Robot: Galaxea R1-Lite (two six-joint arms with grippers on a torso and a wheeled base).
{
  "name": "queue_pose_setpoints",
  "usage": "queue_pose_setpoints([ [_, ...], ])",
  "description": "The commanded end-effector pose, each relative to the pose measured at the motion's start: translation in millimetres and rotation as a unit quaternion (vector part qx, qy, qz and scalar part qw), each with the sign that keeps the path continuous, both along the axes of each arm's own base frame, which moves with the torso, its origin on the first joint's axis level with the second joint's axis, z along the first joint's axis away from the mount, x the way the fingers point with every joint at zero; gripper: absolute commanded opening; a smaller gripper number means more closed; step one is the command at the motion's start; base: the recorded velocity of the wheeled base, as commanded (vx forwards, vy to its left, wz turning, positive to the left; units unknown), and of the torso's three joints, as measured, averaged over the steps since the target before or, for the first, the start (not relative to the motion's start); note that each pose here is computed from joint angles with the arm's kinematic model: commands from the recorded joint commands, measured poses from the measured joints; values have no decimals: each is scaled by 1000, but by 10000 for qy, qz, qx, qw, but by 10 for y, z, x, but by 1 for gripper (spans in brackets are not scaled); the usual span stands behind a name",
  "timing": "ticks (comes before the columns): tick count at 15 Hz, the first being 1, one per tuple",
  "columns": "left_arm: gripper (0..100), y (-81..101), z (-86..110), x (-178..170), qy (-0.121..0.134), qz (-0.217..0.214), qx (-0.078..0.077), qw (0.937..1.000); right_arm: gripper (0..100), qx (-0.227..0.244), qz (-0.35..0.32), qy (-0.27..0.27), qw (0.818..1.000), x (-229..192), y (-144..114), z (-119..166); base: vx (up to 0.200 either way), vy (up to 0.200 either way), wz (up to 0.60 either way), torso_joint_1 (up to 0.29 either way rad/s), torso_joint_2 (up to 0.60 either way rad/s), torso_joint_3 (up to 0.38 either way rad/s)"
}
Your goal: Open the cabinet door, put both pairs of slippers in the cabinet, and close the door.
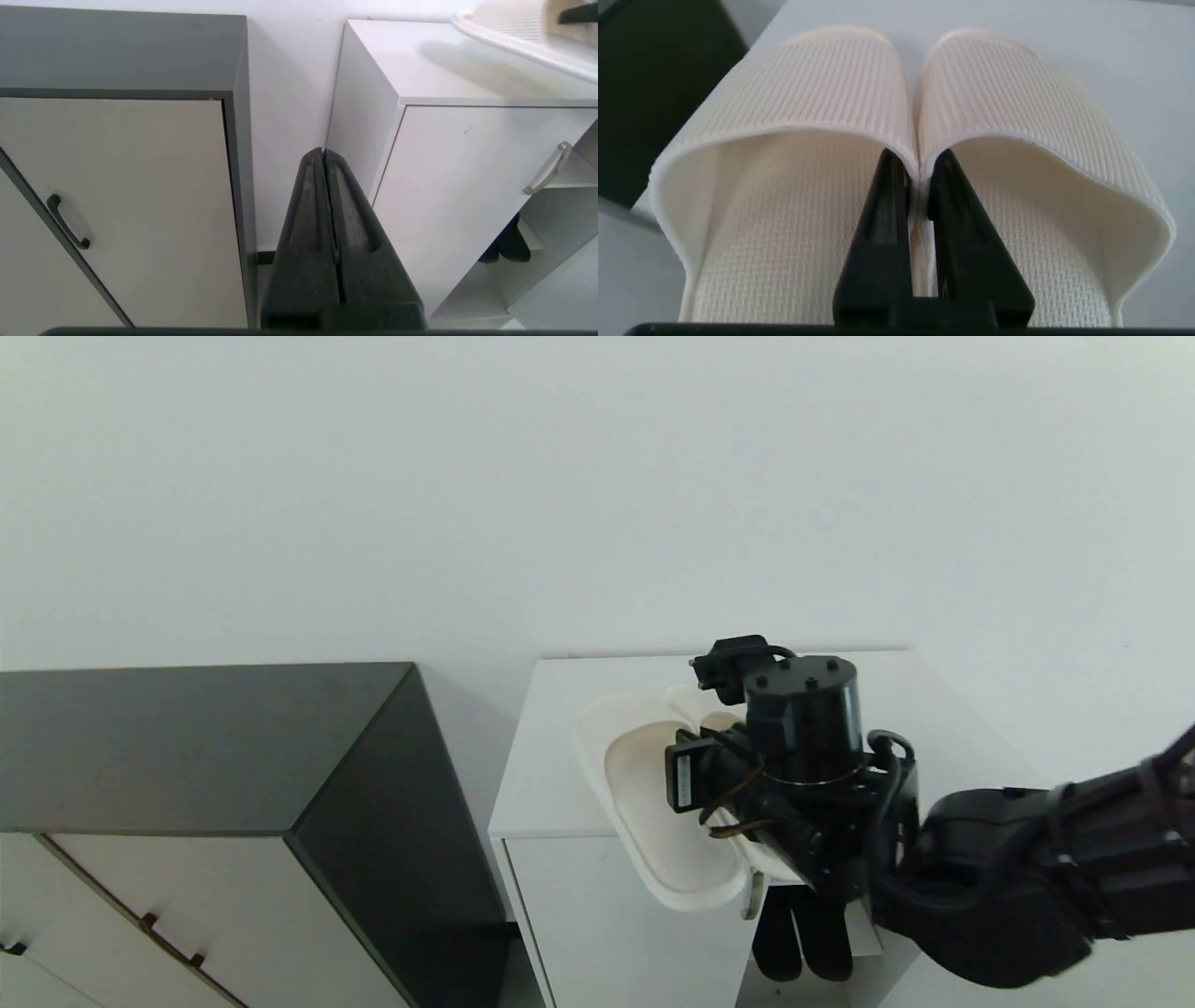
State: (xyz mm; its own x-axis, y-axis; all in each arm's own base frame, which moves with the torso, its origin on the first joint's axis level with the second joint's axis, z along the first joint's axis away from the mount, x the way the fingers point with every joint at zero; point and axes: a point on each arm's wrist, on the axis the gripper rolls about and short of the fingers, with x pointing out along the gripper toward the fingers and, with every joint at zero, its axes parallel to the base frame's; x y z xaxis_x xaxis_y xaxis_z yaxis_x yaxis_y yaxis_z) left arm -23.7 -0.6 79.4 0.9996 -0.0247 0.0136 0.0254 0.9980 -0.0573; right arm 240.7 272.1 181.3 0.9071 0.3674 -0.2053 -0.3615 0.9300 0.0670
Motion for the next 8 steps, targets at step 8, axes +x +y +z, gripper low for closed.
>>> queue_pose_setpoints([
  [8,0,0,3,-1,-9,1,4,10000,0,94,347,93,9993,-455,-353,73,0,0,0,0,0,0],
])
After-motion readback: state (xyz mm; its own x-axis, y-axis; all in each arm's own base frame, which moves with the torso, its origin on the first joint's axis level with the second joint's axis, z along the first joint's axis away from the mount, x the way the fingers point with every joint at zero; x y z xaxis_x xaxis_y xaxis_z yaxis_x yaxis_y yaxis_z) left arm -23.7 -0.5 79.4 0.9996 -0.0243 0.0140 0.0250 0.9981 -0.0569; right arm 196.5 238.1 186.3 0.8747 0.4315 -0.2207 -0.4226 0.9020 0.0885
